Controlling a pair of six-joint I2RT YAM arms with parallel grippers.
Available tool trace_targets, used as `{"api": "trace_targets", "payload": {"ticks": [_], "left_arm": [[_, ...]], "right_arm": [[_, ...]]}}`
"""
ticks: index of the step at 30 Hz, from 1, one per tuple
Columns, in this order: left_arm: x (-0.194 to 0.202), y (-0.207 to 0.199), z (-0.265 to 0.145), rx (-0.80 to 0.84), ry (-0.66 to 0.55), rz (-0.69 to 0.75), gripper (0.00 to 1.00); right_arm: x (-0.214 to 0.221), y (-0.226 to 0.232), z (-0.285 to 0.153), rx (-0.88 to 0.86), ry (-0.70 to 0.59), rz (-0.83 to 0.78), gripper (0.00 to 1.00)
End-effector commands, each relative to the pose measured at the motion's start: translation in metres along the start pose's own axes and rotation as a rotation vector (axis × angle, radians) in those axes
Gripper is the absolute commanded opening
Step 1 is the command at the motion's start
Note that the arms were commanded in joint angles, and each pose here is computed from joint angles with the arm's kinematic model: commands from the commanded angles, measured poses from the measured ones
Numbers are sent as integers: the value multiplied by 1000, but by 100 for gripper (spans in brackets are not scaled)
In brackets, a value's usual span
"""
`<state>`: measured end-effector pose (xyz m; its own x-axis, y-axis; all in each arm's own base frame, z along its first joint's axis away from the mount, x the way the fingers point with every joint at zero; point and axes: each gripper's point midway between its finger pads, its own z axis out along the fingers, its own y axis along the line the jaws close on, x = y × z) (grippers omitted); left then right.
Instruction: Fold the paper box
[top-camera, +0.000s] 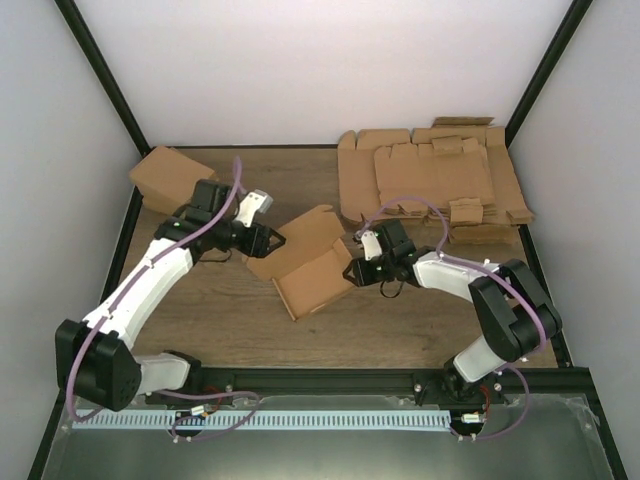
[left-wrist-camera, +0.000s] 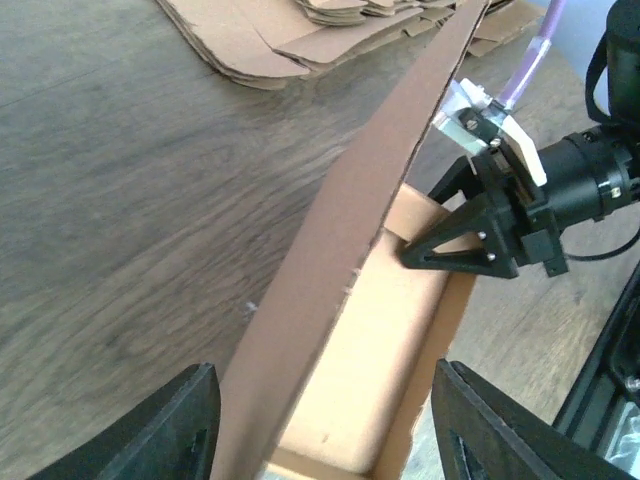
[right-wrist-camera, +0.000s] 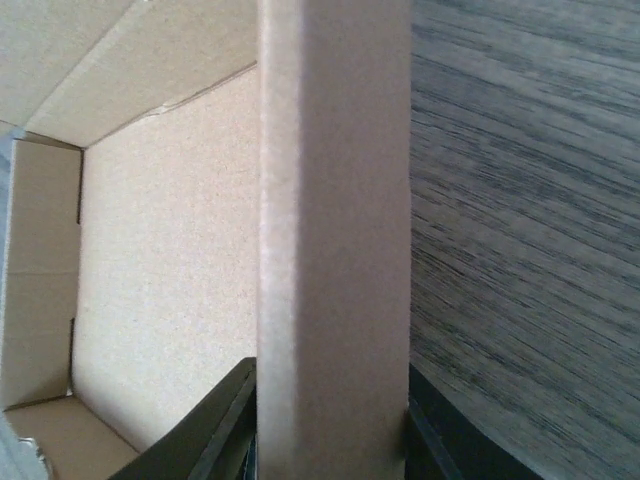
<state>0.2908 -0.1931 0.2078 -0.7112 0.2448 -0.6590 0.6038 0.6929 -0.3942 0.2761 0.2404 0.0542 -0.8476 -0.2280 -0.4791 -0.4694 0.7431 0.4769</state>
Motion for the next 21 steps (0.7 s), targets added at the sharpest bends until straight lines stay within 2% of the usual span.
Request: {"api": "trace_targets", "payload": {"ticks": [1,6,10,12,16,21], "left_arm": [[4,-9,22,36,48,41,54],[5,-8,35,-11,103,71,32],[-5,-16,33,-33,101,119,21],[-6,-19,32,-49,106,143,19],[-3,-21,34,-74,135,174,17],[1,-25,36,-87,151,197,17]], "right_arm": [[-5,-11,4,91,-29,-63,34],[-5,-4,8,118,-31,-107,38],[-4,1,9,148,-24,-139,50],[-6,7,8,134,-34,-155,51],[-6,25,3,48,-55,-188,67],[-7,39,-4,-10,-58,-203,79]]}}
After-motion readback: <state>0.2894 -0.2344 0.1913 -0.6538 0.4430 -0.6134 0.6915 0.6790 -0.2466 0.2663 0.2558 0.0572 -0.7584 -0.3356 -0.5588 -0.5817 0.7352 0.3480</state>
